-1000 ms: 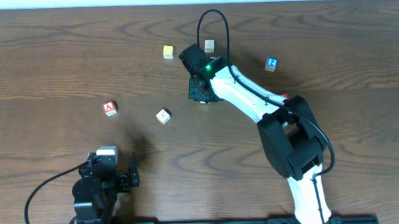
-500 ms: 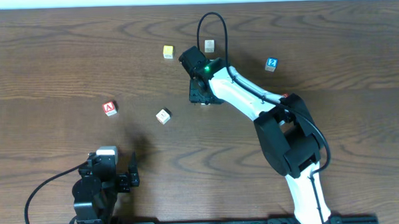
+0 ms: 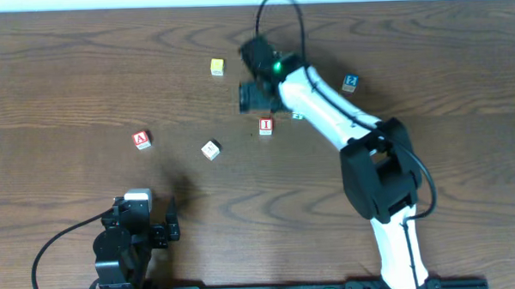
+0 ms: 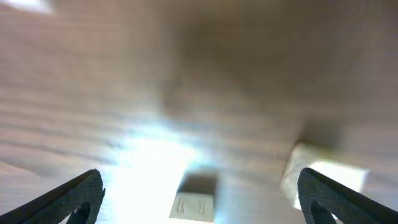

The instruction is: Spell out Ai2

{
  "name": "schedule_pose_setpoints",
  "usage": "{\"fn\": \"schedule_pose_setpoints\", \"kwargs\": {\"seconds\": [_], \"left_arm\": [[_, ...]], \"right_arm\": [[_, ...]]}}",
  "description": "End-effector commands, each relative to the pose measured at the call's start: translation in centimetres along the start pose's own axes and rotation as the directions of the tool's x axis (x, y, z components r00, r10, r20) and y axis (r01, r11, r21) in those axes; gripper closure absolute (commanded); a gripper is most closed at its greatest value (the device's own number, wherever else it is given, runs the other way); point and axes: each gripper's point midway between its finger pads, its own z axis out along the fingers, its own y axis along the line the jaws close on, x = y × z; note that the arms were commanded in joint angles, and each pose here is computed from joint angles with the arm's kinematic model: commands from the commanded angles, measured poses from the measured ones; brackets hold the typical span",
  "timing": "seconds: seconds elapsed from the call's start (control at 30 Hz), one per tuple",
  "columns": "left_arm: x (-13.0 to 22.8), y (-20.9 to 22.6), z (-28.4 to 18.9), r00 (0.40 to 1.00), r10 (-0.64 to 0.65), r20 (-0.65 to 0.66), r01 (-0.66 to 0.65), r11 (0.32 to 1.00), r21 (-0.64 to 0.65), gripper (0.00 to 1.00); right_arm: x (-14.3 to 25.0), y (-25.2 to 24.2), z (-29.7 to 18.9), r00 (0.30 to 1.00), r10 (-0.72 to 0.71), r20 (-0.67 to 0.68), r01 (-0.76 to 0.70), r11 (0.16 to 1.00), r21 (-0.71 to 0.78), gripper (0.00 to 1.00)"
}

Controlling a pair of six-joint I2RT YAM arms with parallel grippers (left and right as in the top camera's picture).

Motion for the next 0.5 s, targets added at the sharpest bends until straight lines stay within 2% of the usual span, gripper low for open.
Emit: {"fn": "schedule_pose_setpoints", "kwargs": {"seconds": [0.0, 0.1, 0.2, 0.37, 0.47], "left_arm": [[0.2, 0.1, 0.1, 1.0, 0.009, -0.001, -0.009, 1.0, -0.003, 0.05], [0.2, 0.1, 0.1, 1.0, 0.009, -0.001, -0.009, 1.0, -0.003, 0.05], [0.2, 0.1, 0.1, 1.0, 0.009, -0.001, -0.009, 1.0, -0.003, 0.05], [0.2, 0.1, 0.1, 1.0, 0.01, -0.001, -0.01, 1.0, -0.003, 0.05], [0.2, 0.1, 0.1, 1.0, 0.009, -0.001, -0.009, 1.0, -0.003, 0.05]], "right_arm": [[-5.3, -1.3, -3.3, 0.991, -0.066, 0.113, 0.068, 0.998, -0.014, 0.01], [-8.6, -3.0, -5.4, 0.979, -0.083, 0.187, 0.087, 0.996, -0.014, 0.01], [-11.3, -6.6, -6.5, 0.971, -0.029, 0.236, 0.026, 1.0, 0.016, 0.01], [-12.4, -14.0, -5.5, 0.961, 0.163, 0.221, -0.182, 0.981, 0.068, 0.01], [-11.9, -17.5, -4.0, 0.959, 0.218, 0.18, -0.237, 0.967, 0.094, 0.02]]}}
